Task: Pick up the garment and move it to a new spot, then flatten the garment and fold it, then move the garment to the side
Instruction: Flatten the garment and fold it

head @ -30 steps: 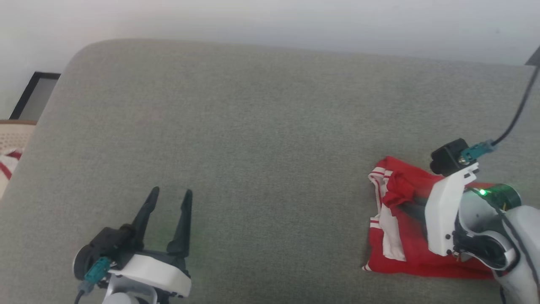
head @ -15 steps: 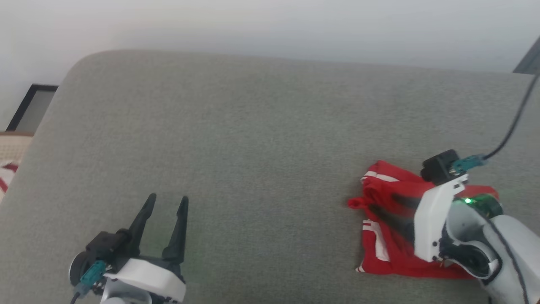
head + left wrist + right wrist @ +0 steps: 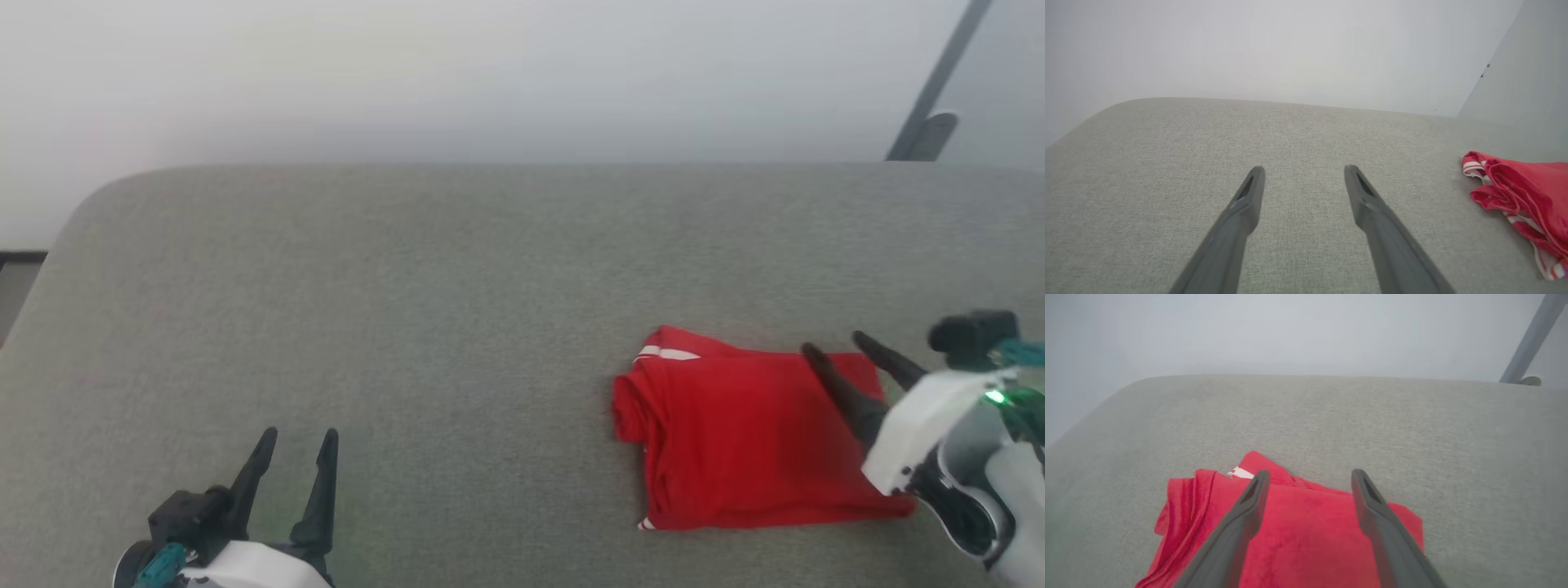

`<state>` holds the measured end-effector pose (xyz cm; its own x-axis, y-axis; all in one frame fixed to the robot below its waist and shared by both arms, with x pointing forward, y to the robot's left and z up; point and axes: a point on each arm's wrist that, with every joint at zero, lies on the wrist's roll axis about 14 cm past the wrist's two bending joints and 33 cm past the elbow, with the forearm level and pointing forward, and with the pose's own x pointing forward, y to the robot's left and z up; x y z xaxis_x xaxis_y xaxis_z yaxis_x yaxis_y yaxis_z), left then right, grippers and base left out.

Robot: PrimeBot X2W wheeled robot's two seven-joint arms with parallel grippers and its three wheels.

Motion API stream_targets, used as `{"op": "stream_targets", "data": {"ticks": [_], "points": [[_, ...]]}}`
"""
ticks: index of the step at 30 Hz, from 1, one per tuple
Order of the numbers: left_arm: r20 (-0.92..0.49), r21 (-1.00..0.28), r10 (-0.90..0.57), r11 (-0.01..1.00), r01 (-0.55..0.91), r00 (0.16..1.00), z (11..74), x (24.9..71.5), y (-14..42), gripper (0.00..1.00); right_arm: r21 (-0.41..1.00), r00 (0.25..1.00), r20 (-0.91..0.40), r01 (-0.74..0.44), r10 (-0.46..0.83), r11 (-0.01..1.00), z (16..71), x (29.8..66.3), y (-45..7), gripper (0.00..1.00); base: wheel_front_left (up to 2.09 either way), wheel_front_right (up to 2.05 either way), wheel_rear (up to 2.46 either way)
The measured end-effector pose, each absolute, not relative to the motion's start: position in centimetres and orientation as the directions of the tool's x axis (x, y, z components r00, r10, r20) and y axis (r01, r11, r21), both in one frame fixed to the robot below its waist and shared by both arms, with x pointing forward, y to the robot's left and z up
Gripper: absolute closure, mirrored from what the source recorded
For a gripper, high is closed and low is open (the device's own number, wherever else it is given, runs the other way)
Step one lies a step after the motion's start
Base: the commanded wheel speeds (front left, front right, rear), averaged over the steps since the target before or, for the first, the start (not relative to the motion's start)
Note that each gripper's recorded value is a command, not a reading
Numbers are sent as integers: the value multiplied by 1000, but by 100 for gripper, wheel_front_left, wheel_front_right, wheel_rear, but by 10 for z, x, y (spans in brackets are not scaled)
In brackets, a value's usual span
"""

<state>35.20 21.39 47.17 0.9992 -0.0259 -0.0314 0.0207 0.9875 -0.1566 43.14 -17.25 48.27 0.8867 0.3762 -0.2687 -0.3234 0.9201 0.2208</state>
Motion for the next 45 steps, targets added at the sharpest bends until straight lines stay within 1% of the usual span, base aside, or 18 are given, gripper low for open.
{"op": "stream_targets", "data": {"ticks": [4, 7, 11, 15, 19, 27, 36, 45], "points": [[-32, -163, -33, 986, 27, 999, 471, 349, 212, 0, 192, 936, -195, -256, 293, 947, 486, 423, -199, 0, 0, 0, 0], [-26, -173, -29, 985, 24, 999, 473, 348, 213, 0, 170, 959, -144, -220, 245, 961, 490, 418, -214, 0, 0, 0, 0], [-22, -182, -21, 983, 16, 1000, 474, 345, 215, 0, 146, 975, -87, -191, 205, 971, 500, 414, -226, 0, 0, 0, 0], [-13, -184, -10, 983, 7, 1000, 476, 339, 218, 0, 123, 982, -60, -171, 179, 978, 504, 406, -233, 0, 0, 0, 0], [-7, -182, -2, 983, 1, 1000, 478, 333, 221, 0, 117, 987, 6, -163, 163, 980, 519, 401, -234, 0, 0, 0, 0], [17, -181, 40, 983, -36, 999, 485, 317, 233, 0, 101, 989, 69, -134, 127, 986, 527, 380, -239, 0, 0, 0, 0], [49, -184, 97, 979, -86, 994, 494, 293, 245, 0, 96, 991, 101, -95, 85, 991, 529, 354, -247, 0, 0, 0, 0], [54, -183, 102, 979, -90, 993, 495, 289, 243, 0, 113, 992, 103, -82, 71, 990, 531, 348, -244, 0, 0, 0, 0]]}}
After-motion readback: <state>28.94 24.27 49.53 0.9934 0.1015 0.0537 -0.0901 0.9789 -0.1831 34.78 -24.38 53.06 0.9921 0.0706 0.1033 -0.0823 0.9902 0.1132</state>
